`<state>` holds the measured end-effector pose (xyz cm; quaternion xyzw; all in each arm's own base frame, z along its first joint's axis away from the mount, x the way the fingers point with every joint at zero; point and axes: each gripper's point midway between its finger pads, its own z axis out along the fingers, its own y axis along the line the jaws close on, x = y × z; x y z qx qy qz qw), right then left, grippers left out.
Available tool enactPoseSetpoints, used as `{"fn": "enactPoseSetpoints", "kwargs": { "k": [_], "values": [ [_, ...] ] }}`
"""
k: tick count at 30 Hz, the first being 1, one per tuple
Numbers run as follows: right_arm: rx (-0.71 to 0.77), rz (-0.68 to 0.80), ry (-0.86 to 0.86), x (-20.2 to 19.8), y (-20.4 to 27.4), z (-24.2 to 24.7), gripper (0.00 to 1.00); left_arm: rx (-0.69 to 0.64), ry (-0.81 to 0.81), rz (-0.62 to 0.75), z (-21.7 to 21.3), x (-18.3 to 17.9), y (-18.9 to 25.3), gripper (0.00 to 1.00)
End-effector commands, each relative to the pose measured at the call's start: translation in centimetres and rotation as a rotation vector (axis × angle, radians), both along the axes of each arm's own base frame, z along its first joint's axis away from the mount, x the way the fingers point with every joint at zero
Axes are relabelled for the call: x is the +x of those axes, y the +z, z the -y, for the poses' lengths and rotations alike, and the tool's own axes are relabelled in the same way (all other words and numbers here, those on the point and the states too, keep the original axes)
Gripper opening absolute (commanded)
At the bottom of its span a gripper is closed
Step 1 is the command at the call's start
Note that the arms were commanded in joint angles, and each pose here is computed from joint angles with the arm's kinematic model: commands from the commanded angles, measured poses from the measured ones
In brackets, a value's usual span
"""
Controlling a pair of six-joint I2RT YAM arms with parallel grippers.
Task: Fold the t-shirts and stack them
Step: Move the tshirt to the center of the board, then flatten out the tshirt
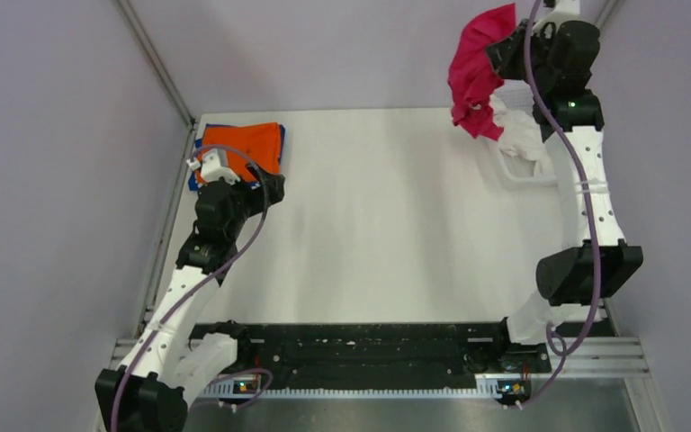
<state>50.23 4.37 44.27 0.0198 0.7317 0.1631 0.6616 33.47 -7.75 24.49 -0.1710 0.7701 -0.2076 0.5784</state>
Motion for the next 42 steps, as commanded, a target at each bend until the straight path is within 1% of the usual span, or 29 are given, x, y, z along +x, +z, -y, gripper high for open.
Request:
{"fn": "enactPoseSetpoints", "kwargs": {
  "k": [1, 3, 5, 8, 10, 11, 13, 15, 17, 18, 19, 21, 22, 23, 26, 29, 34, 37, 39, 42],
  "values": [
    [0.024, 0.279, 0.369, -7.1, 10.1, -10.7, 0.00, -0.030, 0.010, 0.044, -0.1, -0.5, 1.3, 0.99],
    [0.022, 0.287, 0.499, -9.1, 10.4, -15.2, 0.00, -0.034, 0.008, 0.044, -0.1, -0.8, 1.4, 0.99],
    [0.029, 0.298, 0.584, -10.7, 10.7, -18.2, 0.00, -0.033, 0.017, 0.035, -0.3, -1.2, 1.3, 0.99],
    [0.060, 0.303, 0.643, -12.0, 10.9, -20.7, 0.00, -0.036, 0.025, 0.029, -0.5, -2.0, 1.7, 0.99],
    [0.098, 0.291, 0.663, -12.5, 10.8, -21.2, 0.00, -0.041, 0.021, 0.041, -0.6, -2.5, 2.0, 0.99],
    [0.115, 0.269, 0.652, -12.3, 10.2, -21.2, 0.00, -0.047, 0.024, 0.045, -0.6, -2.7, 2.1, 0.99],
    [0.131, 0.167, 0.558, -11.0, 6.9, -20.3, 0.02, -0.054, 0.027, 0.041, -0.7, -3.0, 2.1, 0.99],
    [0.127, 0.032, 0.412, -9.7, 1.6, -18.4, 0.06, -0.060, 0.034, 0.020, -0.8, -3.3, 1.8, 0.99],
    [0.086, -0.113, 0.252, -9.1, -5.9, -15.8, 0.18, -0.064, 0.045, -0.011, -0.9, -3.4, 1.3, 0.99],
    [0.063, -0.176, 0.153, -9.0, -9.4, -14.0, 0.31, -0.063, 0.046, -0.029, -0.9, -3.4, 0.9, 0.99],
    [0.031, -0.248, 0.058, -9.2, -13.0, -12.0, 0.51, -0.061, 0.046, -0.050, -0.8, -3.4, 0.4, 0.99],
    [-0.031, -0.369, -0.147, -9.9, -18.7, -7.8, 0.83, -0.056, 0.047, -0.103, -0.8, -3.5, -0.8, 0.99],
    [-0.056, -0.408, -0.235, -10.7, -20.6, -5.9, 0.92, -0.051, 0.046, -0.131, -0.7, -3.5, -1.5, 0.99],
    [-0.073, -0.428, -0.301, -11.5, -21.6, -4.5, 0.98, -0.052, 0.046, -0.159, -0.7, -3.6, -2.1, 0.99],
    [-0.042, -0.424, -0.406, -13.6, -22.9, -2.4, 0.99, -0.053, 0.040, -0.223, -0.4, -3.8, -3.9, 0.99],
    [0.013, -0.373, -0.365, -14.9, -22.7, -2.6, 0.99, -0.063, 0.033, -0.275, -0.2, -4.2, -5.6, 0.99],
    [0.075, -0.366, -0.174, -16.5, -23.7, -5.5, 0.99, -0.077, 0.011, -0.385, 0.5, -5.1, -9.3, 0.99],
    [0.097, -0.353, 0.019, -17.1, -23.9, -8.7, 0.99, -0.092, -0.044, -0.464, 1.7, -5.8, -11.1, 0.99],
    [0.075, -0.368, 0.159, -17.9, -24.4, -11.5, 0.99, -0.087, -0.051, -0.531, 1.9, -6.4, -12.7, 0.99],
    [-0.036, -0.416, 0.222, -18.3, -26.0, -14.3, 0.98, -0.065, -0.029, -0.620, 1.8, -7.8, -15.3, 0.98]
  ]
}}
